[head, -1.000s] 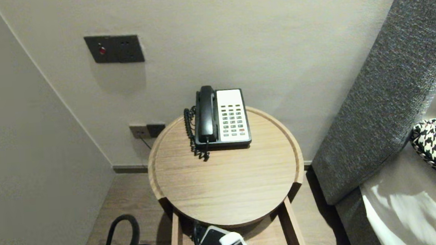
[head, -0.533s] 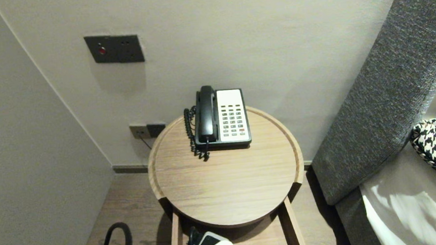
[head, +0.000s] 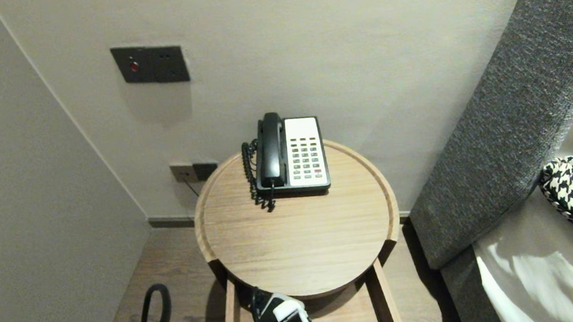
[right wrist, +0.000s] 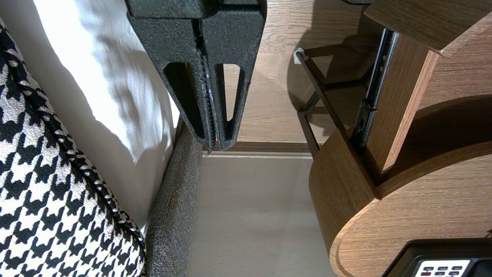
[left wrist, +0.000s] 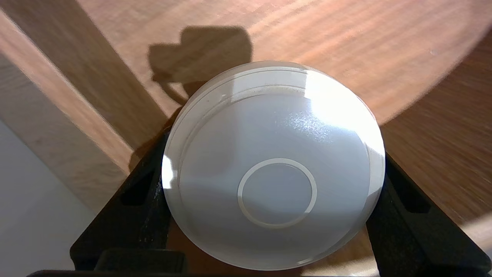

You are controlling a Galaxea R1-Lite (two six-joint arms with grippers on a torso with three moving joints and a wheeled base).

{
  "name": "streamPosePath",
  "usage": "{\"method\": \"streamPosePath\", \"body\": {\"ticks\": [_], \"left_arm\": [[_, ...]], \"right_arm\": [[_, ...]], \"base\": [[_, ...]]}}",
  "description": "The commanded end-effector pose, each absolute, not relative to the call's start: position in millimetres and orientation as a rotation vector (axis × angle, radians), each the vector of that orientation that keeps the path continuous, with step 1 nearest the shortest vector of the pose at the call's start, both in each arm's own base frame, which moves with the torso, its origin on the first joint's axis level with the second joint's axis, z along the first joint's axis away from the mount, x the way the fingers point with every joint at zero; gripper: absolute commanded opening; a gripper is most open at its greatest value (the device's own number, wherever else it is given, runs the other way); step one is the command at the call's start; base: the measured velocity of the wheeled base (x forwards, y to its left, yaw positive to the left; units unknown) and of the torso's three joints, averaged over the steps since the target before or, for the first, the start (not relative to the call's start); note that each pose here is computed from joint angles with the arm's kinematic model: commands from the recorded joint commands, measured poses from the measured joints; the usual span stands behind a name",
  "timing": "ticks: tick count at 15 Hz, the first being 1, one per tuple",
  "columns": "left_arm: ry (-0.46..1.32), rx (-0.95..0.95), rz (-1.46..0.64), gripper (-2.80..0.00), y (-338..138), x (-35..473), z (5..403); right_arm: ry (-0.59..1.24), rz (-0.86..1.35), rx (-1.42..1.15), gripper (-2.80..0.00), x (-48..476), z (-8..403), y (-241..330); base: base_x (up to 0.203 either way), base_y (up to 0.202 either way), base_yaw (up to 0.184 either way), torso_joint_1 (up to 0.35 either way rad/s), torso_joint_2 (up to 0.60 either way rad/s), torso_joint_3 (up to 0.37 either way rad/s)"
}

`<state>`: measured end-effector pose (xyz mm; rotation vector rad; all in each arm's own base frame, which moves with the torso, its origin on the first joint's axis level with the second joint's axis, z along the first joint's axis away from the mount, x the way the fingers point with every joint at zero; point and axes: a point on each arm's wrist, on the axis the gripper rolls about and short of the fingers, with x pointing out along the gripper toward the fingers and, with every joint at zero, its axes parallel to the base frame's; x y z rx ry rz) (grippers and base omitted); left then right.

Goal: Put the remote controls on the table in the drawer one by one

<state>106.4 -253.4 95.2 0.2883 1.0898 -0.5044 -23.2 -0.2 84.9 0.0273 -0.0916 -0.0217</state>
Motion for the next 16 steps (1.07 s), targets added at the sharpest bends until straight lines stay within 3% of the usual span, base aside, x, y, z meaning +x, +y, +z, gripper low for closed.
{"method": "streamPosePath", "body": {"ticks": [1,16], "left_arm": [[1.084,0.333,-0.509,-2.80,-245,109,90],[0.931,0.405,-0.674,-2.80,-249,133,80]], "right_arm": [[-0.052,-0.022,0.028,-2.80,-20,74,0],[-0.054,-0.022,0.028,-2.80,-20,74,0]], "base": [[0.000,0.000,0.000,0.000,0.00,0.000],[0.000,0.000,0.000,0.000,0.00,0.000]]}}
